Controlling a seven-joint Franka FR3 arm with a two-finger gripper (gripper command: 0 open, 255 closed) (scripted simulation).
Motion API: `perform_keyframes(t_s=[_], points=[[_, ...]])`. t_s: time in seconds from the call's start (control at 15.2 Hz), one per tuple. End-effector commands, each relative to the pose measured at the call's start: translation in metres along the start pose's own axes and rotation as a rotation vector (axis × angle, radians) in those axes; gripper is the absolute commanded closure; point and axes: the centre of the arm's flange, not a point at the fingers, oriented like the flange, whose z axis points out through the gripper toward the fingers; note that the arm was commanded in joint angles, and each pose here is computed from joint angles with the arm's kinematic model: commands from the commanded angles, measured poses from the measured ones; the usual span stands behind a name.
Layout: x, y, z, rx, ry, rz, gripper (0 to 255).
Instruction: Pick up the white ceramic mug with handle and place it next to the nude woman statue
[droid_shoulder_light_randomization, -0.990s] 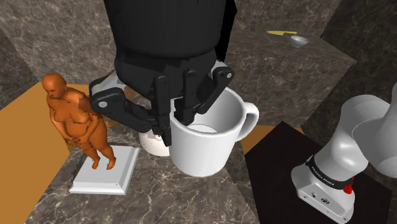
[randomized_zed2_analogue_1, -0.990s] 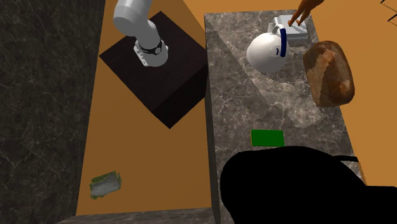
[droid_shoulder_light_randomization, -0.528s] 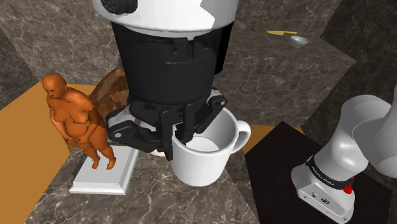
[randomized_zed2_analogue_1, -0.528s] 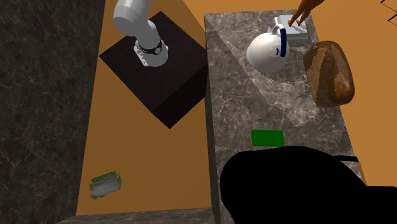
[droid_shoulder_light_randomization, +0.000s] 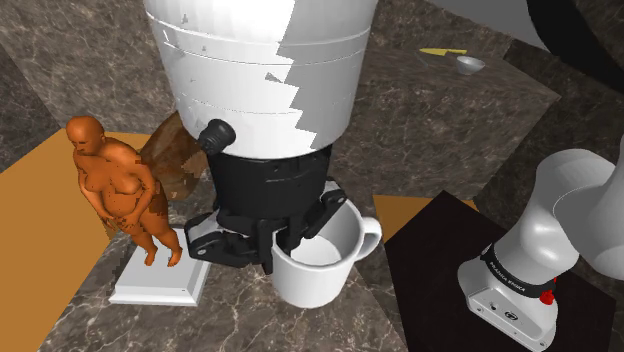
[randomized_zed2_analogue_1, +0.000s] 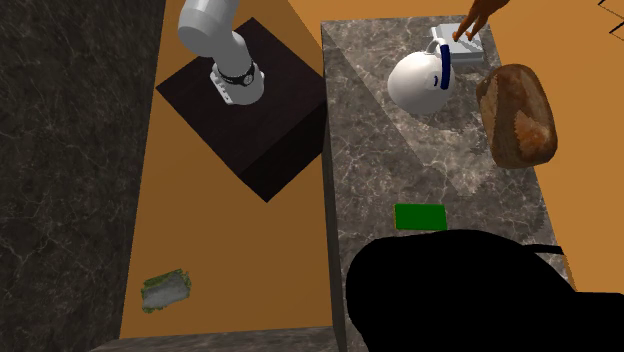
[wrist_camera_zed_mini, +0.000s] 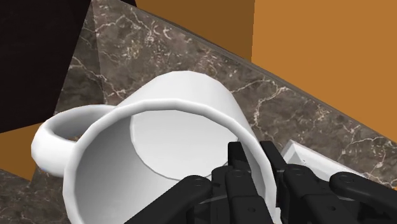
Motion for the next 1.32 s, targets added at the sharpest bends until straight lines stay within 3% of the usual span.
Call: perform_keyframes(t_s=[0.0,1.25], points=[[0.0,0.001,0.011,0.001,0.0,0.0,255],[-0.003,0.0,0.111,0.001,0.0,0.0,255]])
